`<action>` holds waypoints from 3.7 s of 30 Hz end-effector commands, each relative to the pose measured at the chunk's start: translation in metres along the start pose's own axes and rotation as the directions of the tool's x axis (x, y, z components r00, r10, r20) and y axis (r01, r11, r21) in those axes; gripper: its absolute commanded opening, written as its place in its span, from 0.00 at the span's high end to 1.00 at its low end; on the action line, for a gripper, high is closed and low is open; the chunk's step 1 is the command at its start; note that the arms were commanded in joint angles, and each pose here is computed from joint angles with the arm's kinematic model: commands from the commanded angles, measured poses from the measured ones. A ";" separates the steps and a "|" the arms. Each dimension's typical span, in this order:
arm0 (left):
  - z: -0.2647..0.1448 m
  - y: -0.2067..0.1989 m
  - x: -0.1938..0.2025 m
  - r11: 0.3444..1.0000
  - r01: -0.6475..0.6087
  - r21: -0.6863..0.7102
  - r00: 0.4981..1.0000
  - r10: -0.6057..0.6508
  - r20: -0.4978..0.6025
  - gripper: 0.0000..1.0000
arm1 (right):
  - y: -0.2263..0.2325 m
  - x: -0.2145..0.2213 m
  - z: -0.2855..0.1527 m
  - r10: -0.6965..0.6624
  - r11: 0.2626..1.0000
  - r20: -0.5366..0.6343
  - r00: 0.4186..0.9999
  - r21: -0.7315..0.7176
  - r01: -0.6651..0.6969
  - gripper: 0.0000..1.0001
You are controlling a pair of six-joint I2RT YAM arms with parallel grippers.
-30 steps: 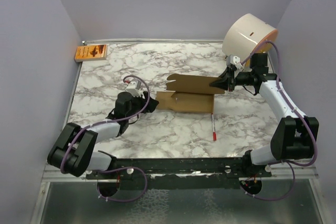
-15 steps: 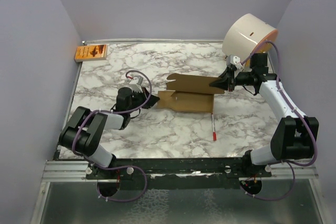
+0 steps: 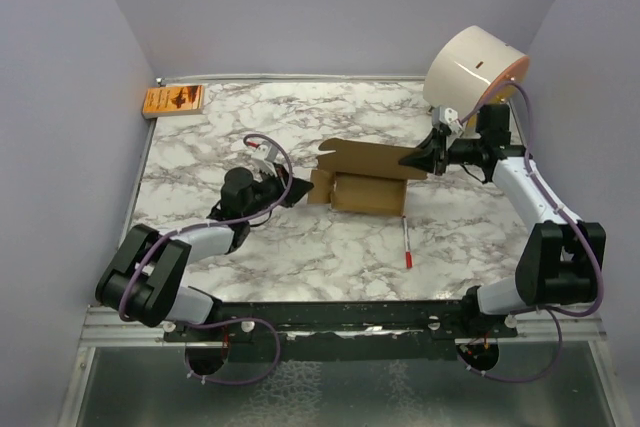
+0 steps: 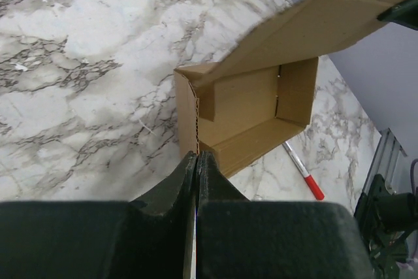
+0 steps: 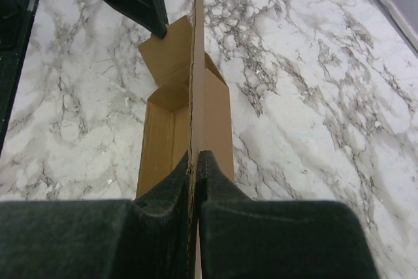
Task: Fold the paper box
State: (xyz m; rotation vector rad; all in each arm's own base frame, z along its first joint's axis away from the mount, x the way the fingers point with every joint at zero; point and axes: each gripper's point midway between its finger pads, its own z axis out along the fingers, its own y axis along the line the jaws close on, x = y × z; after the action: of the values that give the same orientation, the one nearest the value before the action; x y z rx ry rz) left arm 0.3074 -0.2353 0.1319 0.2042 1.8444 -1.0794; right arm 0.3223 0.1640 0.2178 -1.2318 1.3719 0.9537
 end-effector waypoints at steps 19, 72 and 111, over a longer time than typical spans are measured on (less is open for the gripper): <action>0.023 -0.024 0.014 0.995 -0.018 0.094 0.998 0.024 -0.057 1.00 | -0.002 0.006 0.002 0.025 0.998 0.043 0.999 0.057 -0.028 0.99; 0.018 -0.037 0.017 0.884 0.257 0.391 0.965 -0.253 -0.062 0.52 | -0.007 0.020 0.004 0.057 0.997 0.017 0.998 0.058 -0.058 0.99; 0.014 -0.060 -0.017 0.818 0.311 0.485 0.939 -0.342 -0.026 0.64 | -0.010 0.024 0.004 0.069 0.995 0.005 0.998 0.065 -0.069 0.99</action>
State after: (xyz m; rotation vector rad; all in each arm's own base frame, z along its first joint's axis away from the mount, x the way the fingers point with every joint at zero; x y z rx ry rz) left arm 0.2919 -0.2785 0.1273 -0.0181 1.8294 -1.7586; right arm 0.3273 0.1626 0.1905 -1.1366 1.4390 0.9728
